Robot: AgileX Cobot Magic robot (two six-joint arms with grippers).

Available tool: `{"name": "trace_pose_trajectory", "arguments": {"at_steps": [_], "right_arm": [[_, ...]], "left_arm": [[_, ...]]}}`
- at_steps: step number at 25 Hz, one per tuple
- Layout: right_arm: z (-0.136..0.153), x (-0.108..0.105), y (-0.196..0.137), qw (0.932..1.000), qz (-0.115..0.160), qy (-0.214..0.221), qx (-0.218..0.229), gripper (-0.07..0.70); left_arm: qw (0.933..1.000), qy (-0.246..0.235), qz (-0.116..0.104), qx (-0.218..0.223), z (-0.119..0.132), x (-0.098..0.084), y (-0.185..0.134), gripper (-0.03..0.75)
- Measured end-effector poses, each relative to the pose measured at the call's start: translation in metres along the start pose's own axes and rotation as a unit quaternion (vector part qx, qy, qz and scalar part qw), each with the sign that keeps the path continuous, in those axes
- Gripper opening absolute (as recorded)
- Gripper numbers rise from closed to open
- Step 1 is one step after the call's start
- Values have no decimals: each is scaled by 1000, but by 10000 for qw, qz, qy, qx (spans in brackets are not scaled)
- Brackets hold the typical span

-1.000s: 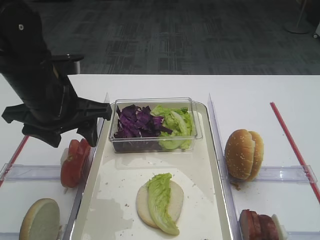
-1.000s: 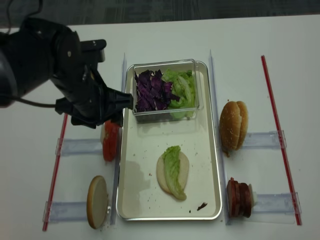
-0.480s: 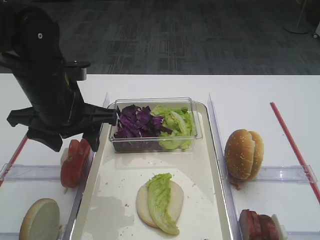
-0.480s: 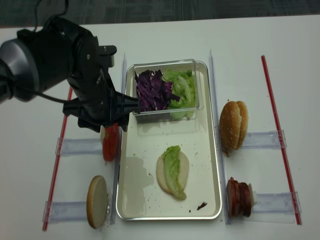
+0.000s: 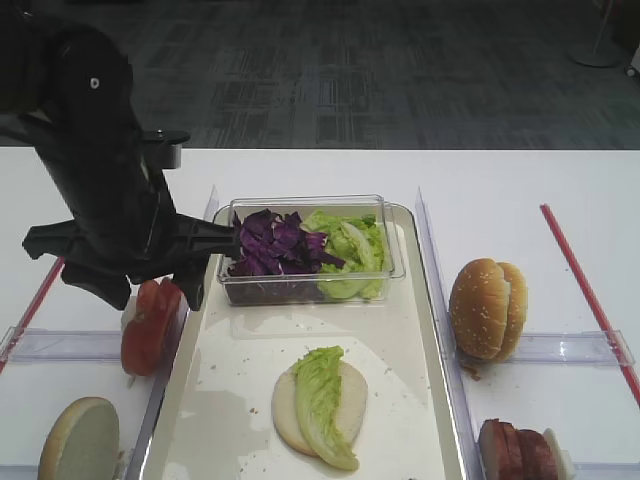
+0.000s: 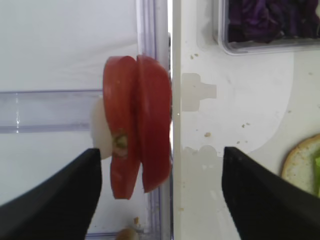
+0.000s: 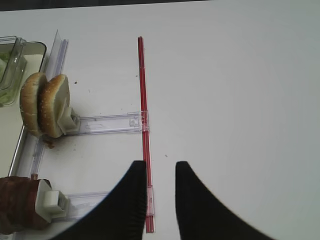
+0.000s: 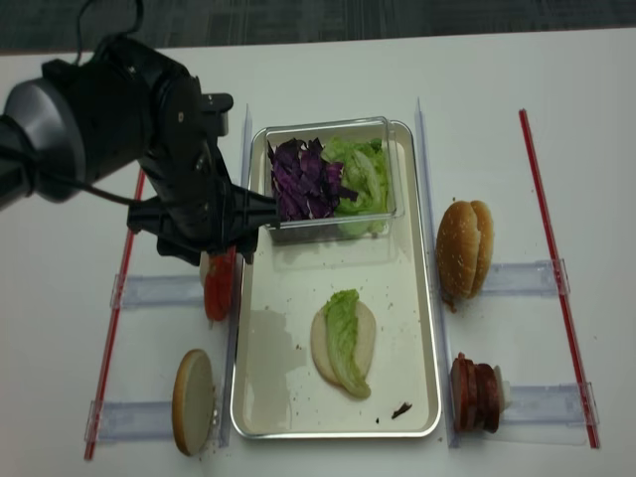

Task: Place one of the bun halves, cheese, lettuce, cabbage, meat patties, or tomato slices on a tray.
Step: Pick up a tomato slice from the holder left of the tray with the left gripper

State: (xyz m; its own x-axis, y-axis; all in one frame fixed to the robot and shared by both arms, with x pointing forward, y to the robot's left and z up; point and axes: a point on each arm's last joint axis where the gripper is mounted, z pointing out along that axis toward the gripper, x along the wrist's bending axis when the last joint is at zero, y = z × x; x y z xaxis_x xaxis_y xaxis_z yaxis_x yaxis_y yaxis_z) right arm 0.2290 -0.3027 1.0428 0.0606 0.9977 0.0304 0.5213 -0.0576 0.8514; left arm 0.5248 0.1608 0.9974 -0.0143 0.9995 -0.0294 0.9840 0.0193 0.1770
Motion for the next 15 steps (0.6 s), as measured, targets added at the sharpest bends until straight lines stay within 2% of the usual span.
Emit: {"name": "trace_pose_trajectory", "arguments": {"at_steps": [15], "right_arm": [[0, 0, 0, 10000, 0, 0, 0, 193]], "left_arm": [[10000, -51, -41, -57, 0, -4, -1, 428]]}}
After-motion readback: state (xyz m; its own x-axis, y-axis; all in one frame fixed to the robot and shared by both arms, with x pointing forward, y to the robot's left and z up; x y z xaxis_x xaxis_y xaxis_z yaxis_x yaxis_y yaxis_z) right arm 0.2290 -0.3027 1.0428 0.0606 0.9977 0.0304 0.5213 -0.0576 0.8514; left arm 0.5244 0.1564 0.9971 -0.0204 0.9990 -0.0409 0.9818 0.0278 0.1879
